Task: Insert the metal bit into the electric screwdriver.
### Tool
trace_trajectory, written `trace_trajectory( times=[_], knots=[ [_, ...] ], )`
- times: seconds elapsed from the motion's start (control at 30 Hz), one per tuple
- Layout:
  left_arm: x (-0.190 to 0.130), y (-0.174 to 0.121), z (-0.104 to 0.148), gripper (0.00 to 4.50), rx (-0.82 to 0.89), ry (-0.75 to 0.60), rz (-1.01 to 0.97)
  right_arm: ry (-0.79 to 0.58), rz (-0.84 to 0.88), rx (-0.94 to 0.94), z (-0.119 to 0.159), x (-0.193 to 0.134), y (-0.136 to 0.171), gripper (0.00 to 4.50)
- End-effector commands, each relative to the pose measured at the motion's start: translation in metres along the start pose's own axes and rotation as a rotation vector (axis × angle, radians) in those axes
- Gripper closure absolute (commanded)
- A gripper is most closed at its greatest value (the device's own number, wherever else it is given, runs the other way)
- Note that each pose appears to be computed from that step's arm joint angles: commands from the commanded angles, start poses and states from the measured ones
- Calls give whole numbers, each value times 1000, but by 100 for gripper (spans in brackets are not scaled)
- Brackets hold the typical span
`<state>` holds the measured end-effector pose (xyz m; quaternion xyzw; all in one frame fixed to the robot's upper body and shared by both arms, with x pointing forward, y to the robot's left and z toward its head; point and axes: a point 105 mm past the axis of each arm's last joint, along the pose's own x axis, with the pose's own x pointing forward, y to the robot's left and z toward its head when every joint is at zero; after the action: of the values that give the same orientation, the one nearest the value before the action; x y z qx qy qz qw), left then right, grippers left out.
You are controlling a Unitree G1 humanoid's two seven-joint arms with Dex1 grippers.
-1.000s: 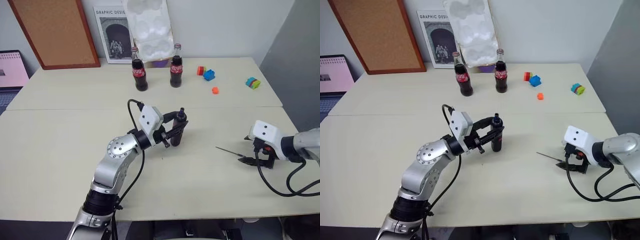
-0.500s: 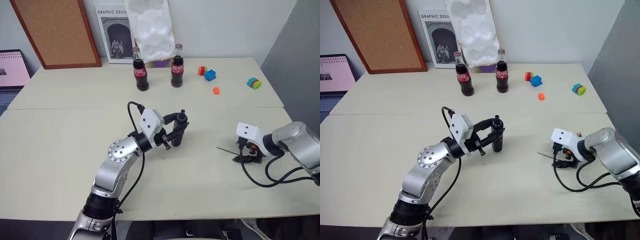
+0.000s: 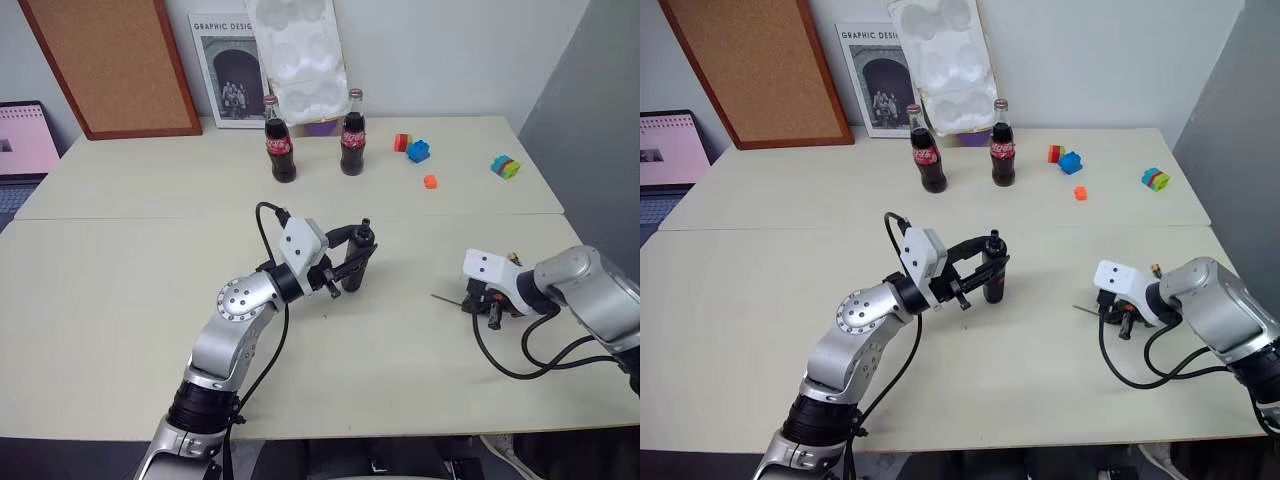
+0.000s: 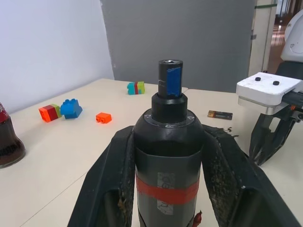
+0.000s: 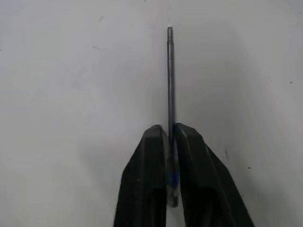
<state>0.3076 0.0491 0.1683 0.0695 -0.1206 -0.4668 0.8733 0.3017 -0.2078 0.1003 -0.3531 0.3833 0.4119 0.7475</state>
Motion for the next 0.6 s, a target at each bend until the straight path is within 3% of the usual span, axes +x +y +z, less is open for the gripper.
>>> trace_trajectory(
  times=[0.03, 0.23, 0.37, 0.53, 0.6],
  knots=[
    [0, 1, -8, 286, 6, 38, -5, 16, -44, 14, -2, -2, -7, 450],
    [4, 3, -1, 286, 14, 26, -17, -85, -89, 63, 12, -16, -13, 450],
    [5, 3, 7, 286, 15, 18, -49, -224, -148, 117, 27, -35, -18, 450],
    [7, 7, 15, 286, 0, 8, -76, -495, -196, 208, 56, -64, -13, 450],
    [10, 8, 20, 286, -3, -3, -82, -670, -199, 259, 74, -77, -8, 450]
  ],
)
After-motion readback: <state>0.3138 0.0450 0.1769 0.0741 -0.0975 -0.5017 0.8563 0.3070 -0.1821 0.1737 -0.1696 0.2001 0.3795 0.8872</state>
